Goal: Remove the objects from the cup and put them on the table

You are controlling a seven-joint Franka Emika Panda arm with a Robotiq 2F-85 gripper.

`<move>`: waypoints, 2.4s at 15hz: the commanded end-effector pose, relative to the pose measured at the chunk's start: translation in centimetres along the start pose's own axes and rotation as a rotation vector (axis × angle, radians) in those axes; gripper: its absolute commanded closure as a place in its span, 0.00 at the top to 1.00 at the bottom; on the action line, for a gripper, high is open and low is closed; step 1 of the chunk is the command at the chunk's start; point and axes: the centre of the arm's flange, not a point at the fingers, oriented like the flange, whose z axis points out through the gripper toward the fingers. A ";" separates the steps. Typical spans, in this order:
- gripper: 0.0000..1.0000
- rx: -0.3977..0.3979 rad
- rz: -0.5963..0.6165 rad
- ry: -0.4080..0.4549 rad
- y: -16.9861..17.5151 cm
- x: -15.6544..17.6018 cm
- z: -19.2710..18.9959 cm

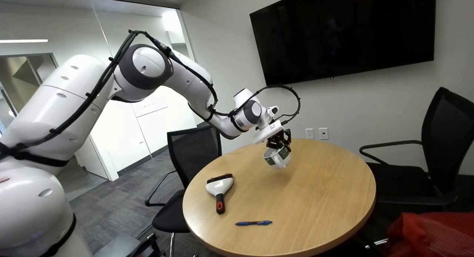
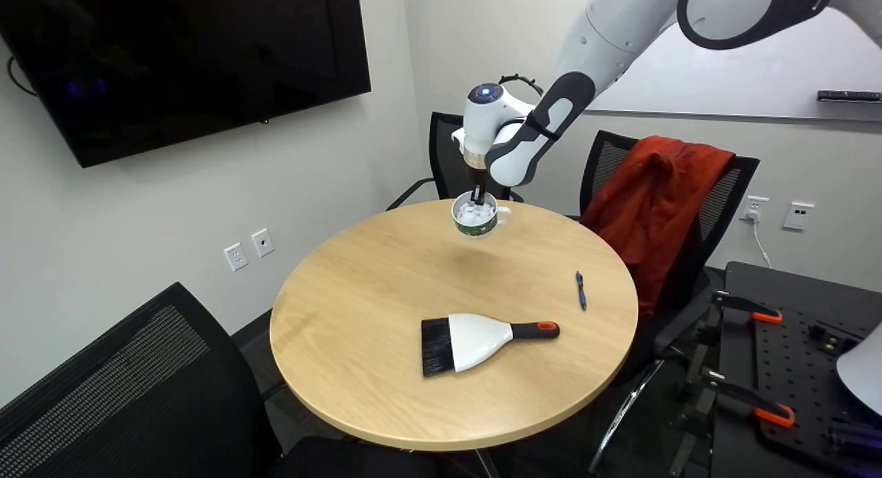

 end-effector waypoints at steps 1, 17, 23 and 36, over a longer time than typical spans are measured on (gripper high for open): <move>0.03 -0.175 0.004 -0.050 0.8 0.3 -2.8; 0.03 -0.721 -0.137 -0.340 -10.0 2.3 5.4; 0.03 -0.870 -0.211 -0.419 -8.4 2.0 6.5; 0.03 -1.105 -0.307 -0.526 -8.3 2.1 8.7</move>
